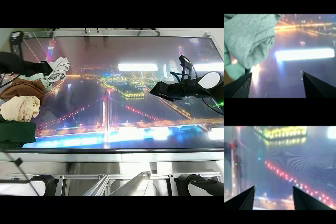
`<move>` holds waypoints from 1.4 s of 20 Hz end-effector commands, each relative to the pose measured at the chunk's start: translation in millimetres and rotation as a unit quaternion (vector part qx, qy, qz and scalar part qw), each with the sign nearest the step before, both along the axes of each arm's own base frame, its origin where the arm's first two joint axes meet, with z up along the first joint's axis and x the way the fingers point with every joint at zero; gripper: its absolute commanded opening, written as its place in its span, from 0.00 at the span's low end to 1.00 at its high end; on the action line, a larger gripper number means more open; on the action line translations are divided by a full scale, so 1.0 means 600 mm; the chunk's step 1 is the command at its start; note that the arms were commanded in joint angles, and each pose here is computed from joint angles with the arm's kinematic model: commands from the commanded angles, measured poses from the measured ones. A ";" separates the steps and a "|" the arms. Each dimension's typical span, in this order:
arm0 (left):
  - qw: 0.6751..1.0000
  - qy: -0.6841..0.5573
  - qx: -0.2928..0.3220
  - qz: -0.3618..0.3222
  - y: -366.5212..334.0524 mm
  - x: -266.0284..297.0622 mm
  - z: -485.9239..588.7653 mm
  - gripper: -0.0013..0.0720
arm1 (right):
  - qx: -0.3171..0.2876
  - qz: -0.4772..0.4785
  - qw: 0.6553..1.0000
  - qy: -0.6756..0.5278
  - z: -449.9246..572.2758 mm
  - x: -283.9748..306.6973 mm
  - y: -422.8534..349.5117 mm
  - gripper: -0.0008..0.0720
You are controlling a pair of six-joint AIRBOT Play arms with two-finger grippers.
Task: Fold the shirts.
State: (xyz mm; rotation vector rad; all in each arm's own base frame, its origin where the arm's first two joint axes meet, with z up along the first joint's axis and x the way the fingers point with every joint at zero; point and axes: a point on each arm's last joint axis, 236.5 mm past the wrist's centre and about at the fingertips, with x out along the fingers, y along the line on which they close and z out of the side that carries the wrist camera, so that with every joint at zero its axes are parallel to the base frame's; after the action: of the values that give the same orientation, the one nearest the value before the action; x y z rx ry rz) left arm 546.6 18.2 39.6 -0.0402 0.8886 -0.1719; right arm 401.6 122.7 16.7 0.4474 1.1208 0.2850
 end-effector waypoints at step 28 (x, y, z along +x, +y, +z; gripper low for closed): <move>0.928 0.025 -0.153 -0.340 -0.401 -0.190 0.286 0.04 | -0.010 0.043 0.992 0.120 -0.060 -0.076 -0.032 0.31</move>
State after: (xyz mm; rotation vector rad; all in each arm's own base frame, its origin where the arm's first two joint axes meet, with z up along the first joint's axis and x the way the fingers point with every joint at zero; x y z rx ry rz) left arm 527.6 -149.4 161.5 0.0526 0.8361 -0.5916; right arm 382.9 109.1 -18.5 0.4366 1.2753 0.2783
